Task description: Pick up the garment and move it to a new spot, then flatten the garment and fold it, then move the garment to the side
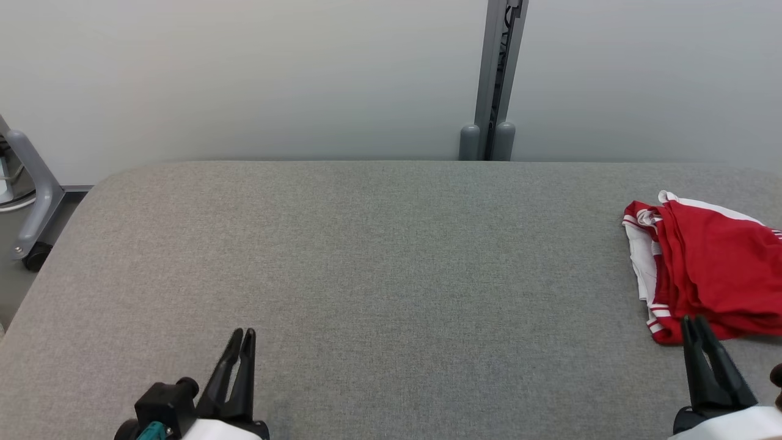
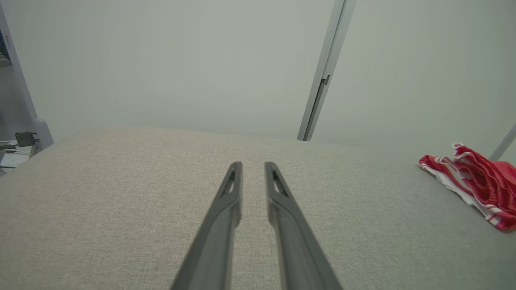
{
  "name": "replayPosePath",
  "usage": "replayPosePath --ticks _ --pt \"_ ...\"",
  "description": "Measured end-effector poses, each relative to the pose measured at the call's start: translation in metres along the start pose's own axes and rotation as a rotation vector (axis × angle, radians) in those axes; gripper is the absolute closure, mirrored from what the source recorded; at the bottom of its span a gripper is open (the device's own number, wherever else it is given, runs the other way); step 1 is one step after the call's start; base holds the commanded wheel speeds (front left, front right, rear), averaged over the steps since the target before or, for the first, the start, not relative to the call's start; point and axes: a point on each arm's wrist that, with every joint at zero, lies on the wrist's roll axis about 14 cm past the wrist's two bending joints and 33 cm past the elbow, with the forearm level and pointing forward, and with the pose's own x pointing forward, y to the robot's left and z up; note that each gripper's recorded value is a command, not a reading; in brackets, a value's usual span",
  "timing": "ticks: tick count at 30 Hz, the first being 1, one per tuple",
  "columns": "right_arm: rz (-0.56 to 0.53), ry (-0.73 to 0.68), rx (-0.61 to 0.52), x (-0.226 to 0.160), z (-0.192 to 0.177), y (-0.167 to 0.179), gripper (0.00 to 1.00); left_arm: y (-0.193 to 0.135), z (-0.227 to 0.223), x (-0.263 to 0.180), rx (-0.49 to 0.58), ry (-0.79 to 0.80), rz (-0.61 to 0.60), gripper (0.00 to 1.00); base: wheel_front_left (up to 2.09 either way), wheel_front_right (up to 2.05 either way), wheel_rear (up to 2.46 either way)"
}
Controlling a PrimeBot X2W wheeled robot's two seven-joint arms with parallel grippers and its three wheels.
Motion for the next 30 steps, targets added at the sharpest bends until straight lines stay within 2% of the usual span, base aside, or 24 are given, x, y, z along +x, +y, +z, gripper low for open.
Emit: replayPosePath --ticks 7,30 --pt "-0.033 0.049 0.103 -0.005 -0.017 -0.003 1.00 0.007 -0.017 -0.006 -0.094 0.066 0.045 1.00 0.00 0.00 0.00" --pt "-0.107 0.040 0.455 0.004 -0.020 -0.014 1.00 0.025 -0.015 0.005 -0.452 0.085 0.128 1.00 0.00 0.00 0.00"
